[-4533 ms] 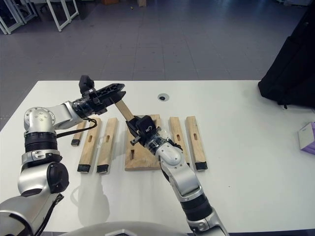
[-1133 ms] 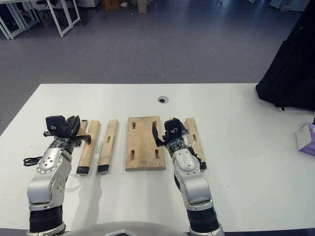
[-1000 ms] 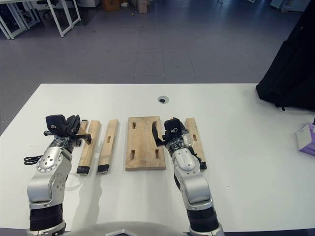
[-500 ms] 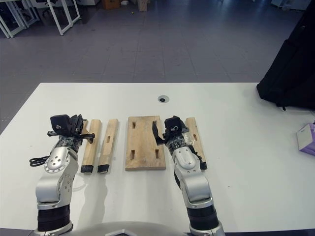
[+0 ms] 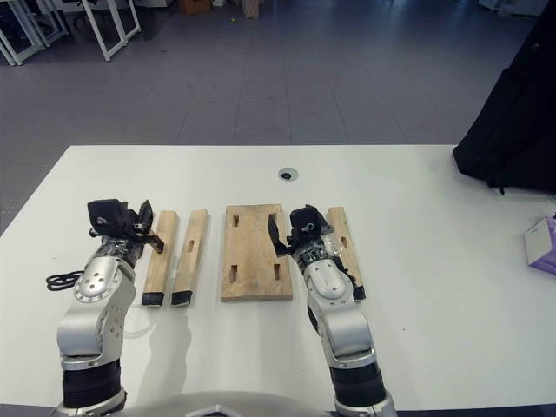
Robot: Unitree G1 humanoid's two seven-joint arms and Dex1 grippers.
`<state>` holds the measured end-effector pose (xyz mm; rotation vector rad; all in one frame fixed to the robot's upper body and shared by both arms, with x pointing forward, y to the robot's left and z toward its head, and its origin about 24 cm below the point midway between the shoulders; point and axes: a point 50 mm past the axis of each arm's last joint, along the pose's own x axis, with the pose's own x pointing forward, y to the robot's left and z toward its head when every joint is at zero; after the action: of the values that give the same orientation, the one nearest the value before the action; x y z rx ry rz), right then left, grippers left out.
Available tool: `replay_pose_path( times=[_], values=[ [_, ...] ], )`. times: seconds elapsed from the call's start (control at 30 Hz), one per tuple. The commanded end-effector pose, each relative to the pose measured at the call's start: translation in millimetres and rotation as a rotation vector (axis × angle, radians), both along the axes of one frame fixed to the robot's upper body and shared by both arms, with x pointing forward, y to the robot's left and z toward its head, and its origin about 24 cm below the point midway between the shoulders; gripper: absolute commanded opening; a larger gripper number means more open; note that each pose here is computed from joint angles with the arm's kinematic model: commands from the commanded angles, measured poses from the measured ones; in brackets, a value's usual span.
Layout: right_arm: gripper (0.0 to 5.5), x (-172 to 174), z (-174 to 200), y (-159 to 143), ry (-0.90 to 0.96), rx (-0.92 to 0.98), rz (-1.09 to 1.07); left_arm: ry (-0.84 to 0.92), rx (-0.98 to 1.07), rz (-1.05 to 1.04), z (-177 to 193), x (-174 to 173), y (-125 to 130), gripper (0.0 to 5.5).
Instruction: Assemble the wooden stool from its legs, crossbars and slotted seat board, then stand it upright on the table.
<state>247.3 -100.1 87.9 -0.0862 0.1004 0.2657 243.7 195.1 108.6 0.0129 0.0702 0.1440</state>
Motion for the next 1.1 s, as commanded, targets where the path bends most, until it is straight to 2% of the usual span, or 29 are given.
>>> replay_pose_path(
  times=[0.03,0.13,0.3,0.43,0.53,0.6,0.7,0.77,0.8,0.9,0.97,1.03,1.1],
  values=[
    [4.27,0.2,0.3,3.9,0.004,0.016,-0.007,-0.138,0.052,0.007,50.8,13.8,8.4,2.15],
    [4.27,-0.2,-0.3,3.9,0.006,0.023,-0.018,-0.203,0.049,-0.016,85.1,27.2,15.6,2.15],
    [4.27,1.2,-0.1,4.6,0.004,0.027,-0.023,-0.204,0.022,-0.099,100.3,42.2,12.6,2.15],
    [4.27,2.0,0.5,4.6,0.005,0.027,-0.020,-0.040,-0.002,-0.126,53.7,51.6,10.0,2.15],
    [4.27,4.2,2.3,6.1,-0.004,0.034,-0.026,0.100,-0.013,-0.083,1.7,53.5,21.0,2.15],
    [4.27,4.9,2.4,6.4,-0.007,0.041,-0.038,0.127,-0.024,-0.063,-14.5,57.9,28.4,2.15],
    [4.27,5.0,1.3,7.5,-0.008,0.047,-0.050,0.013,-0.021,-0.096,10.9,72.9,28.4,2.15],
    [4.27,3.9,0.2,7.7,-0.007,0.047,-0.052,-0.088,-0.014,-0.126,40.5,77.4,25.2,2.15],
    [4.27,3.2,-0.3,7.2,-0.006,0.047,-0.054,-0.142,-0.009,-0.142,57.7,76.2,23.3,2.33],
    [4.27,0.9,-2.3,4.6,-0.002,0.047,-0.062,-0.225,0.019,-0.161,86.6,63.0,19.2,2.86],
    [4.27,-0.3,-3.2,4.0,0.001,0.048,-0.066,-0.233,0.056,-0.131,91.9,42.3,18.3,3.20],
    [4.27,-3.3,-4.0,-0.2,0.006,0.048,-0.084,-0.195,0.101,-0.092,82.9,14.0,12.7,3.57],
    [4.27,-6.1,-5.1,-2.8,0.014,0.045,-0.096,-0.054,0.100,-0.116,44.7,-27.2,-6.4,3.93]
  ],
)
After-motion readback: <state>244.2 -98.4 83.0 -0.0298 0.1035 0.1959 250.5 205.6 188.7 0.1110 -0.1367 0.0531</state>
